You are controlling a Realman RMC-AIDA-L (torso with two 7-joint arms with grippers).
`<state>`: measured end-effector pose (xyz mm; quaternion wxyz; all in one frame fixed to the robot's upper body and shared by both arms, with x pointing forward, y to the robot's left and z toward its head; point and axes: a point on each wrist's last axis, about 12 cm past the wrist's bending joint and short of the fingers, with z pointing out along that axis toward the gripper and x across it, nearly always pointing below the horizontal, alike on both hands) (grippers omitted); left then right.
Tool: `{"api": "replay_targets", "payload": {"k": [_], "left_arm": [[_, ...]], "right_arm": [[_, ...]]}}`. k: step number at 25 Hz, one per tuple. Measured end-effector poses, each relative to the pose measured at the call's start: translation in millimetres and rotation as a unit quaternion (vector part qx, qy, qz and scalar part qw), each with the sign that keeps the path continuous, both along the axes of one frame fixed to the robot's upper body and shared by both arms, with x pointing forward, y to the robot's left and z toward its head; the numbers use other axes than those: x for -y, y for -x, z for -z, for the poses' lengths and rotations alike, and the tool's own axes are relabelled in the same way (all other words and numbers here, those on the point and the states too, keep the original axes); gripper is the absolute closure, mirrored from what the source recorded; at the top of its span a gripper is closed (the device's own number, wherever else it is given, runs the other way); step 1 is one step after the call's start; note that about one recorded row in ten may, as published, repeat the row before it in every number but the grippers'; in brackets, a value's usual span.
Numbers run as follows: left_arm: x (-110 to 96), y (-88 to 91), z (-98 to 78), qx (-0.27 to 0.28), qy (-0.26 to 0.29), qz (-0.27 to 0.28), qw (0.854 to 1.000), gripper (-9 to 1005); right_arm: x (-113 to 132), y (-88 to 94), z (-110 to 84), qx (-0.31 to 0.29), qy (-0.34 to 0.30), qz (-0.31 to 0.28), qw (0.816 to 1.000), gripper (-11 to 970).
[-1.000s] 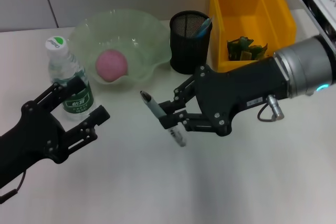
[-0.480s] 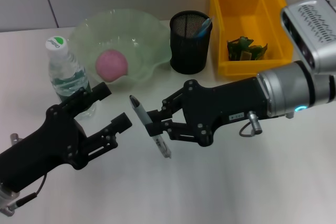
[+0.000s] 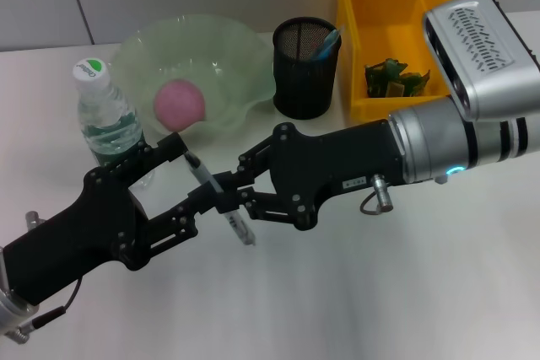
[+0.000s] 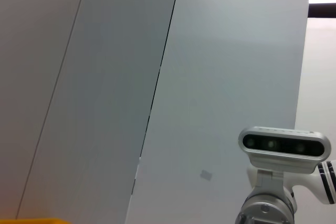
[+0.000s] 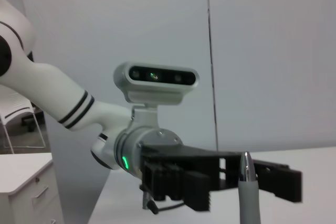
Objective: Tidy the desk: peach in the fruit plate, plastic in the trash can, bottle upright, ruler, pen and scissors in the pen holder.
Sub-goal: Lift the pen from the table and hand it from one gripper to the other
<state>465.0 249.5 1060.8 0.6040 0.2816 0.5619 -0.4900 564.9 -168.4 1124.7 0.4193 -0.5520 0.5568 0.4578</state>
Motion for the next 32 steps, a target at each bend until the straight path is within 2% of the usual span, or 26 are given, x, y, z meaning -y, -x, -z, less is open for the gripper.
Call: {"api": "replay_targets", "payload": {"k": [17,25,32], "left_arm": [[0.8,1.8,3.8,0.002,-0.003,-0.010,1.000,309],[2.4,0.8,3.9,0.012,-0.007,-0.012,1.000,432],[3.6,-1.5,4.6,0.012,-0.013,-0.015,1.000,455]], "right_arm": [[-2.5,-1.7,-0.2,0.002,-0.009,0.011,1.000,836],[-3.4,-2.2,-1.0,0.003,-0.009,0.010,1.000,835],[-3.6,-2.4,-1.0,0.004,-0.009,0.010,1.000,835]]}}
